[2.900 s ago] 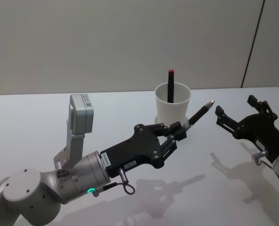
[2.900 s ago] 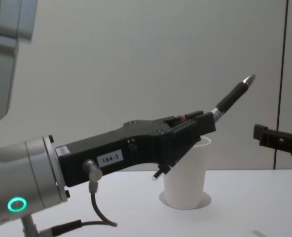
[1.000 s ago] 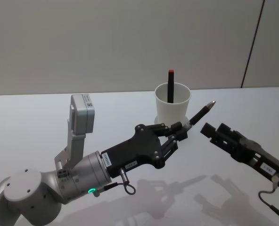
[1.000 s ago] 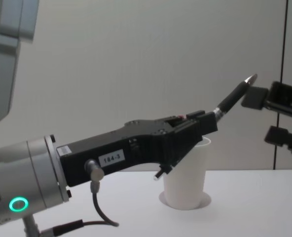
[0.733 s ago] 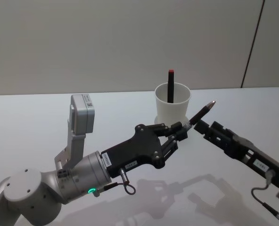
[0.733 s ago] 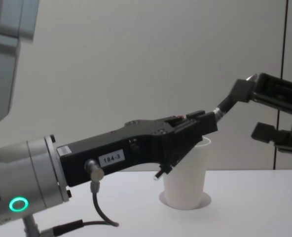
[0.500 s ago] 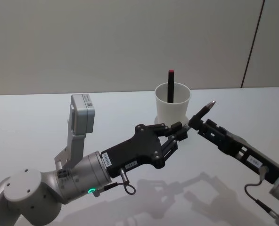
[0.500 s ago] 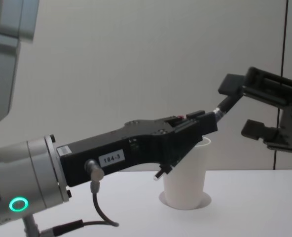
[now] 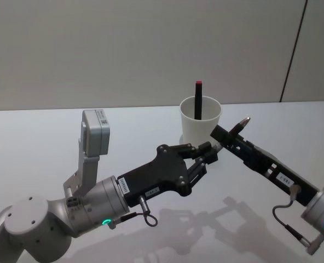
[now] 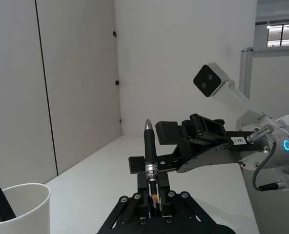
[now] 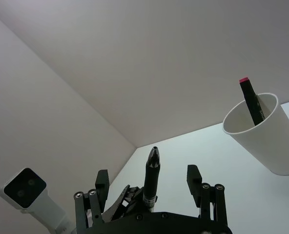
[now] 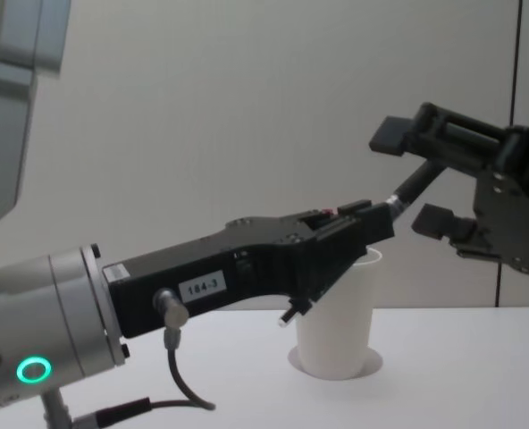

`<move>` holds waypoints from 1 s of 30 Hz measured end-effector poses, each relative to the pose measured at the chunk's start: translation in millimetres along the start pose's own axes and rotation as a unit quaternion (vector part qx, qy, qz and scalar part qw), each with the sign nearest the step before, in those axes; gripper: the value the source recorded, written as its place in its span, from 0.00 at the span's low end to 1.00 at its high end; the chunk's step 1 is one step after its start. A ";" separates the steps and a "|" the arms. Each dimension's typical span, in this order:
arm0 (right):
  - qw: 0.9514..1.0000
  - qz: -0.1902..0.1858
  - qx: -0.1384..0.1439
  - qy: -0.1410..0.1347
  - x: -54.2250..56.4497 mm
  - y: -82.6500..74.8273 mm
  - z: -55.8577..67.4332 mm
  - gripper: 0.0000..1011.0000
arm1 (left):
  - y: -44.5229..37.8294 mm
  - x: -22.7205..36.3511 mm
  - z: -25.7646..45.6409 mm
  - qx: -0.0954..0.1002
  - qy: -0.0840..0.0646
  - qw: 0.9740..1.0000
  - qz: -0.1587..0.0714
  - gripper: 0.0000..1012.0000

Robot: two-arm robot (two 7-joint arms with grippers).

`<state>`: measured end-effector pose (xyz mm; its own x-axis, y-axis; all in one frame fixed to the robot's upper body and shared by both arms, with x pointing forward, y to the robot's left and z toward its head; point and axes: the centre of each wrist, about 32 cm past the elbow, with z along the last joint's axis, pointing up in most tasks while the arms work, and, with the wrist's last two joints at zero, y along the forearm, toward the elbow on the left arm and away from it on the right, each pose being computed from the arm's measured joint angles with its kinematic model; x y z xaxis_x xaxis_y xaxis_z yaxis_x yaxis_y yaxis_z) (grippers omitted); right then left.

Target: Place the pen into the pen holder.

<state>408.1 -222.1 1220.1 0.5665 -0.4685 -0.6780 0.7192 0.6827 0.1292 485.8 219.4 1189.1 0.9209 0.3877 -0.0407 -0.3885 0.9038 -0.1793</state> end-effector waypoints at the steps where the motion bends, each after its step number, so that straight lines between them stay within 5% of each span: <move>1: 1.000 0.000 0.000 0.000 0.0 0.0 0.0 0.99 | 0.0 0.0 0.0 0.000 0.000 1.000 0.000 0.13; 30: 1.000 -0.003 0.026 -0.007 -3.4 1.1 3.4 0.99 | 0.0 0.0 0.0 0.000 0.000 1.000 0.000 0.13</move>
<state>408.3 -221.6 1225.0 0.5672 -0.4801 -0.6692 0.7421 0.6504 0.1624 485.8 219.4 1189.1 0.9209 0.3877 -0.0406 -0.3885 0.9038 -0.1793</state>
